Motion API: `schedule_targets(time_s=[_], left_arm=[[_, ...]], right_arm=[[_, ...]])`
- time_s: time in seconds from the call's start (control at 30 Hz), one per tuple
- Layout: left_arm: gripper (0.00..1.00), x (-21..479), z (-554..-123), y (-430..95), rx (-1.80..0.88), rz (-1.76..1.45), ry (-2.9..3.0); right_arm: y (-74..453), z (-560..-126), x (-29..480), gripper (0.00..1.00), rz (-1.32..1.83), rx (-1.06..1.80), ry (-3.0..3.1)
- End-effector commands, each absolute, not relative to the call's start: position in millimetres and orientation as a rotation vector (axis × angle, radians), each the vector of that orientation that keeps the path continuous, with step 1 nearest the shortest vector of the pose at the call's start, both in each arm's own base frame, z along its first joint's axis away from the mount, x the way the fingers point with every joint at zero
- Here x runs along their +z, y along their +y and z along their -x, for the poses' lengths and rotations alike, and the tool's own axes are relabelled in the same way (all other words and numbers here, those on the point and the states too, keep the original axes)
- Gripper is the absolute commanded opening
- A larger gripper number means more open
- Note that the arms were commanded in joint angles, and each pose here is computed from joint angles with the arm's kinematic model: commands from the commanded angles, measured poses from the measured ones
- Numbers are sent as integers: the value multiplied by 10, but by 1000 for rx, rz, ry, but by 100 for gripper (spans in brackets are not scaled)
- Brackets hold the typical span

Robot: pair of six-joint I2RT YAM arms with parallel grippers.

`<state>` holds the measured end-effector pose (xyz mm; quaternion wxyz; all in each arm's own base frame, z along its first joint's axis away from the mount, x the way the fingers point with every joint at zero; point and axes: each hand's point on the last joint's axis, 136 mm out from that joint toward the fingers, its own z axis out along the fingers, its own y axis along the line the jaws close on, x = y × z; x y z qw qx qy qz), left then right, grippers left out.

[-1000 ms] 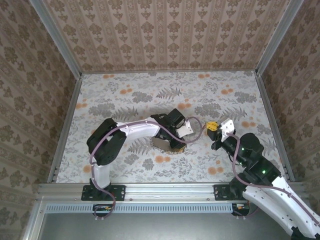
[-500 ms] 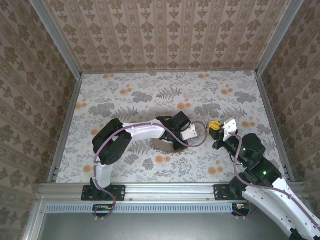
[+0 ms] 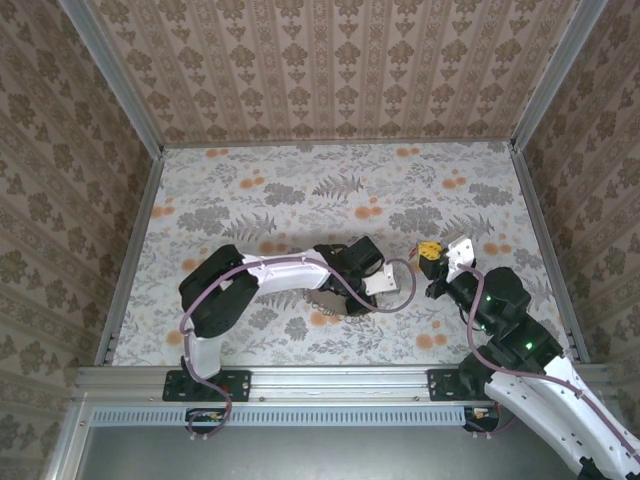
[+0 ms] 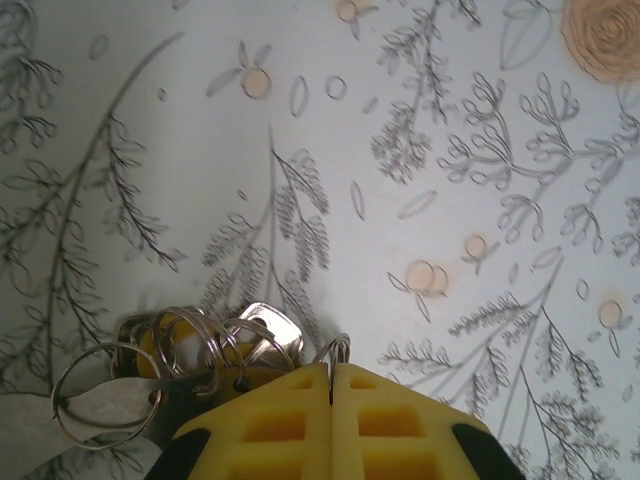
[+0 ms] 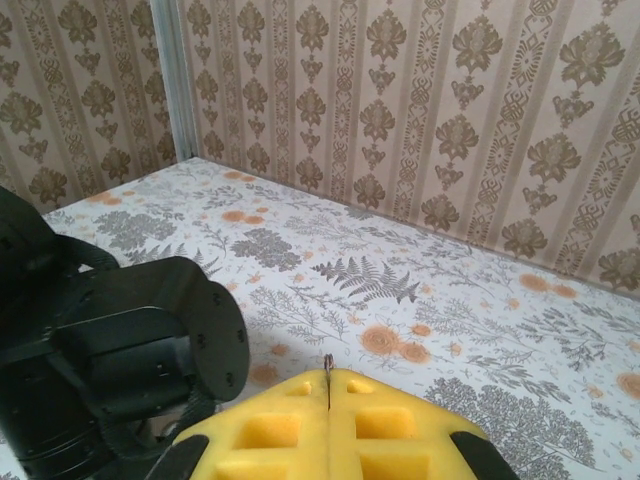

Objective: Put the keys on the keyring

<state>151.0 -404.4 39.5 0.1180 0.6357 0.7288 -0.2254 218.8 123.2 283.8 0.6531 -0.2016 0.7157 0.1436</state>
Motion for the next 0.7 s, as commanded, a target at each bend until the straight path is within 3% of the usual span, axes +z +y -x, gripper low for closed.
schedule_targets(time_s=[0.0, 0.27, 0.67], left_arm=[[0, 443, -1408, -3938, -641, -1903, 2095], [0, 542, -1174, -3931, -769, -1947, 1944], [0, 325, -927, -3869, -744, -2067, 1940]], right_arm=[[1198, -2182, 2850, 0, 431, 329, 1616], [1214, -2199, 2824, 0, 431, 336, 1625], [1188, -2219, 2818, 0, 423, 322, 1632]])
